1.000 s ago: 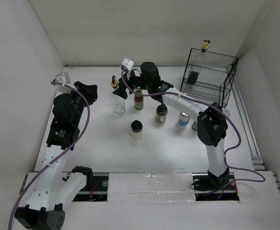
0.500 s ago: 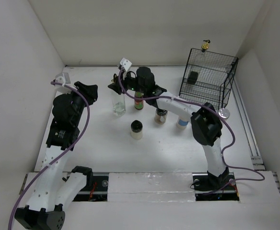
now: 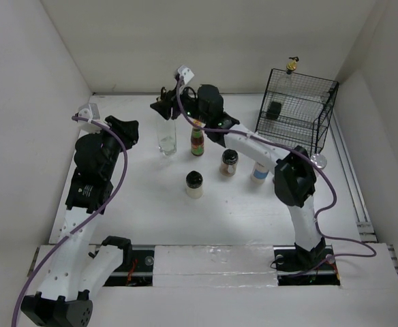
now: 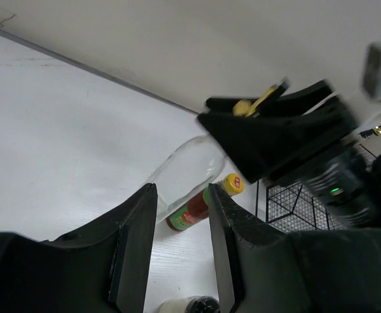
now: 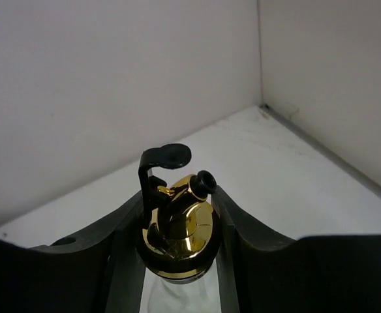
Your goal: Organize the condiment bottles
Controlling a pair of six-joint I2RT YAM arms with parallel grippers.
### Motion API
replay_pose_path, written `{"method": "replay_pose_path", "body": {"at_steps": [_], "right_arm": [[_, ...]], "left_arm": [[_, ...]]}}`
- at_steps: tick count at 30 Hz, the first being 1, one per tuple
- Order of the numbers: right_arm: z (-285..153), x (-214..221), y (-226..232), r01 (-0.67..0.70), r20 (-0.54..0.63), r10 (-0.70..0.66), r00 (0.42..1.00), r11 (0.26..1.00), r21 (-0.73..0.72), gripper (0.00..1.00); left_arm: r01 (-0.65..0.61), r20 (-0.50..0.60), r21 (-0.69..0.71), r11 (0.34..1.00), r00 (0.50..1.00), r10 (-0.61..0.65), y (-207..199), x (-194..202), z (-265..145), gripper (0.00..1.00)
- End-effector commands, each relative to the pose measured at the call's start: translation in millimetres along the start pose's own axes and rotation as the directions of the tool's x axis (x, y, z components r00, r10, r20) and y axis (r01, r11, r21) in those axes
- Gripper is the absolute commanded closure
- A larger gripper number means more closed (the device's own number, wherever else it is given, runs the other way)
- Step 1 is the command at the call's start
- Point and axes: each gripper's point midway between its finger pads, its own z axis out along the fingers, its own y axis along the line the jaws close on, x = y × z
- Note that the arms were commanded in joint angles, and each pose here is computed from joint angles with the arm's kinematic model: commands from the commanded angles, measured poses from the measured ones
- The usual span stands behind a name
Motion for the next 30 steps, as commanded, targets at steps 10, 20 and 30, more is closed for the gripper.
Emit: {"method": "replay_pose_path", "body": {"at_steps": [10, 20, 30], "right_arm": [[-129.5, -290.8, -18.7, 0.072, 0.455, -0.151, 0.877, 0.980, 0.187, 0.99], [-254.7, -335.7, -118.7, 0.054, 0.380, -0.294, 0.877, 0.846, 0.530, 1.00], [-365.9, -332.3, -213.6, 0.030, 0.258, -0.352, 0.900, 0.640, 0.768, 1.00]], "left_arm": [[0.000, 0.064, 0.030, 1.000, 0.998, -0.002, -10.3, -22.6, -4.4, 0.67], [-0.001, 0.060, 0.053, 0.999, 0.998, -0.003, -14.7, -22.5, -4.7, 0.64], [-0.002, 0.031, 0.061, 0.998, 1.000, 0.000, -15.2, -15.4, 0.1, 0.50]]}}
